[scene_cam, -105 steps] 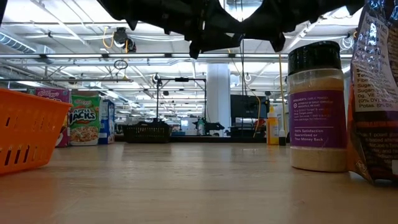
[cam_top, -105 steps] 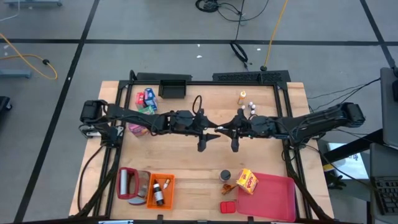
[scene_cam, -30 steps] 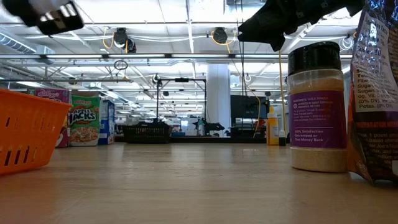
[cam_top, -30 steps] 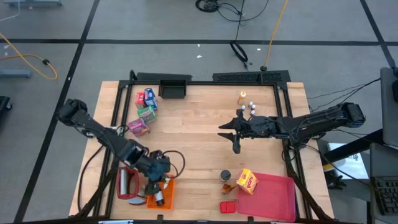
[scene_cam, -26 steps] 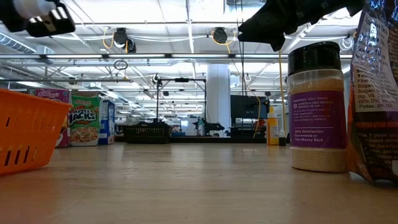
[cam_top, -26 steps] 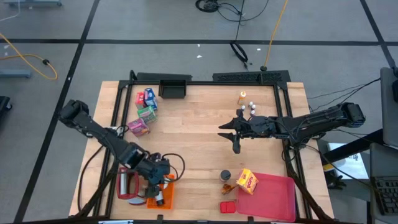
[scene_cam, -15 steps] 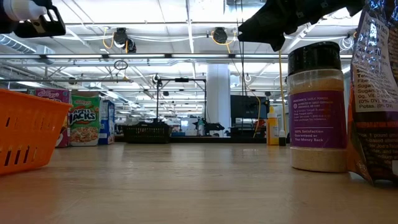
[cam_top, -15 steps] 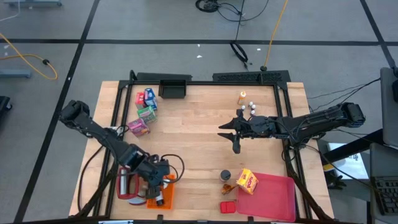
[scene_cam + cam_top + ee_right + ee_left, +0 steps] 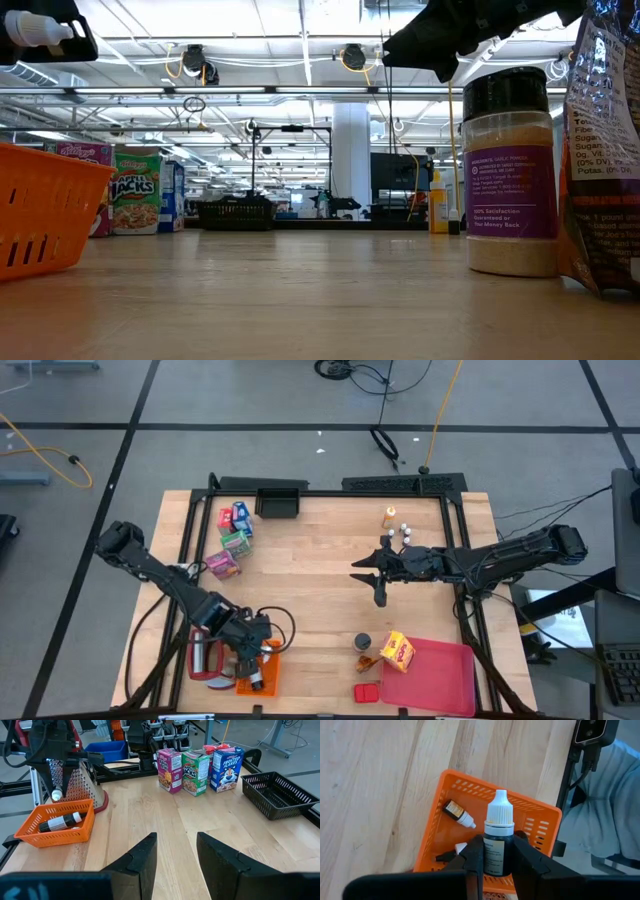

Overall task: Pick & Place Kitchen Items
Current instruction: Put the small brown food coloring bottle into the orange bin, then put the purple cereal box into the red bin

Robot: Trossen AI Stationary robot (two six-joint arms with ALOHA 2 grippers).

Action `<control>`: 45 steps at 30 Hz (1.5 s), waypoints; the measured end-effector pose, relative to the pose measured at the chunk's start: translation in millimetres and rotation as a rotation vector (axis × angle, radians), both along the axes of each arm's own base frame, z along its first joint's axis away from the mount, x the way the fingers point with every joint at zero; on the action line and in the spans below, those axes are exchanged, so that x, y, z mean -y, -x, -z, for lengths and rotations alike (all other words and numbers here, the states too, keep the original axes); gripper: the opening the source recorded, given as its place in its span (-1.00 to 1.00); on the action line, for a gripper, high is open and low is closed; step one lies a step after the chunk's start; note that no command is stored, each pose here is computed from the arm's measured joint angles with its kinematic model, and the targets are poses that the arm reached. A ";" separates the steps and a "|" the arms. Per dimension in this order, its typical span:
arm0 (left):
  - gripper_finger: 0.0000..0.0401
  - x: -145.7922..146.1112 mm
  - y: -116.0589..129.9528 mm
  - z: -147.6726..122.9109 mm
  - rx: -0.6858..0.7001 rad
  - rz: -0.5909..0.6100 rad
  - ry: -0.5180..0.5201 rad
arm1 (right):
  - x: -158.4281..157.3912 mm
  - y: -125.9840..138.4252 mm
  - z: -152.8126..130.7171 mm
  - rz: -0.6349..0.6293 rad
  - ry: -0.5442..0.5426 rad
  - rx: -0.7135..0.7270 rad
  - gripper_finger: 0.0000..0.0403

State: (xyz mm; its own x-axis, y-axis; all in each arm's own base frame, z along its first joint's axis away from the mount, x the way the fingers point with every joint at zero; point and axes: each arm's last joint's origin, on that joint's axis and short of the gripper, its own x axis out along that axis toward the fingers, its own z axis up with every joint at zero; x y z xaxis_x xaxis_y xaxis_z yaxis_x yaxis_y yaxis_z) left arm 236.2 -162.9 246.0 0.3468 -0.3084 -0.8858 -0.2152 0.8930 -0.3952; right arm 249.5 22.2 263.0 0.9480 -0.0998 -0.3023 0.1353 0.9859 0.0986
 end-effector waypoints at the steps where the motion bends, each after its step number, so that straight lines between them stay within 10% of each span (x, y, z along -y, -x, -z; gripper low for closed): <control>1: -0.66 0.0 0.0 0.0 -0.001 -0.002 0.001 | 0.0 0.0 0.0 0.000 0.000 0.000 -0.36; 15: -0.10 -0.9 -0.7 0.0 0.010 -0.002 -0.013 | 0.0 0.0 0.0 0.000 0.001 0.000 -0.35; 45: -0.27 -124.7 27.3 -14.4 -0.343 -0.450 -0.467 | 0.0 0.1 0.7 -0.001 0.004 -0.007 -0.35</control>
State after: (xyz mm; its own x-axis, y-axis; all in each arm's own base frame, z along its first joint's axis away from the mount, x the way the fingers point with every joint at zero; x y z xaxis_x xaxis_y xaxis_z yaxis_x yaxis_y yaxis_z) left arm 208.9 -38.2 260.4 0.0308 0.2348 -0.9716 -0.6437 0.7483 0.1604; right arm 249.4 22.2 262.4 0.9459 -0.1000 -0.3087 0.1347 0.9865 0.0933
